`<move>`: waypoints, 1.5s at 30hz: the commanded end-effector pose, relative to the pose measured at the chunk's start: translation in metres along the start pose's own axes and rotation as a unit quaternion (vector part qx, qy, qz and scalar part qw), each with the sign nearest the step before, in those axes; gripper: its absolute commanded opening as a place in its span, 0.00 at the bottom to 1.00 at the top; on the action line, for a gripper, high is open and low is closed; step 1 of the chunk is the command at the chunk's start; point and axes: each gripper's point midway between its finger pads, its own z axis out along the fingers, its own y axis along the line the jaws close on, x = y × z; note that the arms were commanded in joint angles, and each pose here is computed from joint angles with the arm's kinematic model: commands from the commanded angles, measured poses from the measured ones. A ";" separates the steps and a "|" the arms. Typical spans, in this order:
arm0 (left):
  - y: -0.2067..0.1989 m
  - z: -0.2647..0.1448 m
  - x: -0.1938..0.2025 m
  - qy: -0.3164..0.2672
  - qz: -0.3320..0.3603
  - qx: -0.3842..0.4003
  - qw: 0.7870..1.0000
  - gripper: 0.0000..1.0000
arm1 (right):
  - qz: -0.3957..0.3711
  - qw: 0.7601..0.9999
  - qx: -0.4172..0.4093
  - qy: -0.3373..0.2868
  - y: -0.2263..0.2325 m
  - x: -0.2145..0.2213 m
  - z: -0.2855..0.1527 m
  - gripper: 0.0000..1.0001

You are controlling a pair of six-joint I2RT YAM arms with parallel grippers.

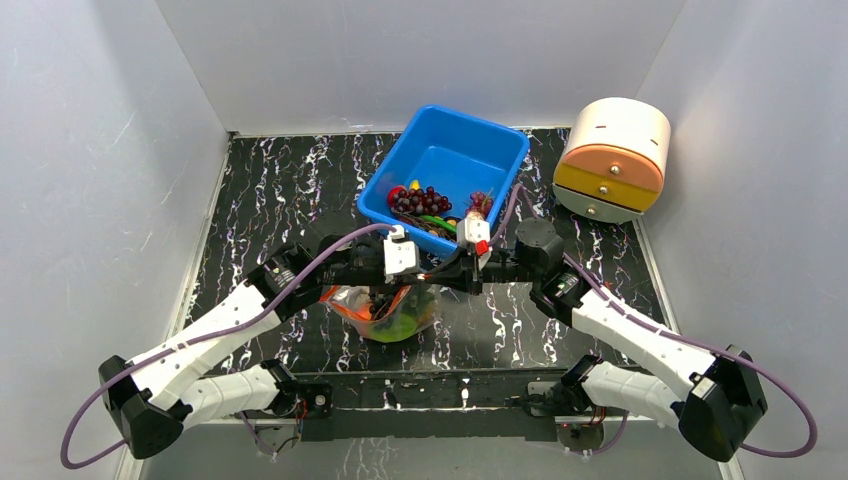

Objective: Place the food in the zip-top bag and seal the zipper
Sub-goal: Zip the zipper food storage bag at the center of the board.

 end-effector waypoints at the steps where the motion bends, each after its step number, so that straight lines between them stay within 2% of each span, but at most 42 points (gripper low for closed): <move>1: 0.001 -0.008 -0.012 -0.010 0.000 -0.007 1.000 0.00 | -0.028 0.999 0.024 -0.037 -0.012 -0.034 0.002 0.00; 8: -0.002 -0.040 -0.001 0.023 0.003 -0.050 0.998 0.00 | -0.027 0.995 0.092 -0.041 -0.022 -0.029 -0.012 0.00; 24: -0.007 -0.082 0.012 0.064 0.013 -0.103 0.993 0.00 | 0.016 0.988 0.151 0.004 -0.035 0.000 -0.036 0.00; 27: -0.009 -0.079 0.008 0.054 0.014 -0.094 0.994 0.00 | -0.005 0.991 0.134 0.013 -0.031 0.003 -0.035 0.00; 28: -0.010 -0.077 0.006 0.048 0.014 -0.088 0.995 0.00 | -0.012 0.992 0.124 0.016 -0.028 0.002 -0.035 0.05; 30: -0.012 -0.072 0.002 0.034 0.014 -0.077 0.996 0.00 | -0.027 0.994 0.105 0.014 -0.022 -0.006 -0.035 0.33; 31: -0.013 -0.069 0.001 0.029 0.013 -0.073 0.997 0.00 | -0.033 0.995 0.096 0.012 -0.020 -0.010 -0.035 0.38; 37: -0.009 -0.060 0.004 0.030 0.014 -0.068 0.997 0.00 | -0.036 0.998 0.055 -0.001 -0.009 -0.035 -0.030 0.42; 41: -0.008 -0.056 0.001 0.027 0.017 -0.063 0.998 0.00 | -0.021 0.998 0.053 -0.027 -0.005 -0.043 -0.023 0.50; 45: -0.006 -0.054 -0.001 0.024 0.017 -0.062 0.998 0.00 | -0.012 0.998 0.045 -0.046 0.000 -0.049 -0.013 0.47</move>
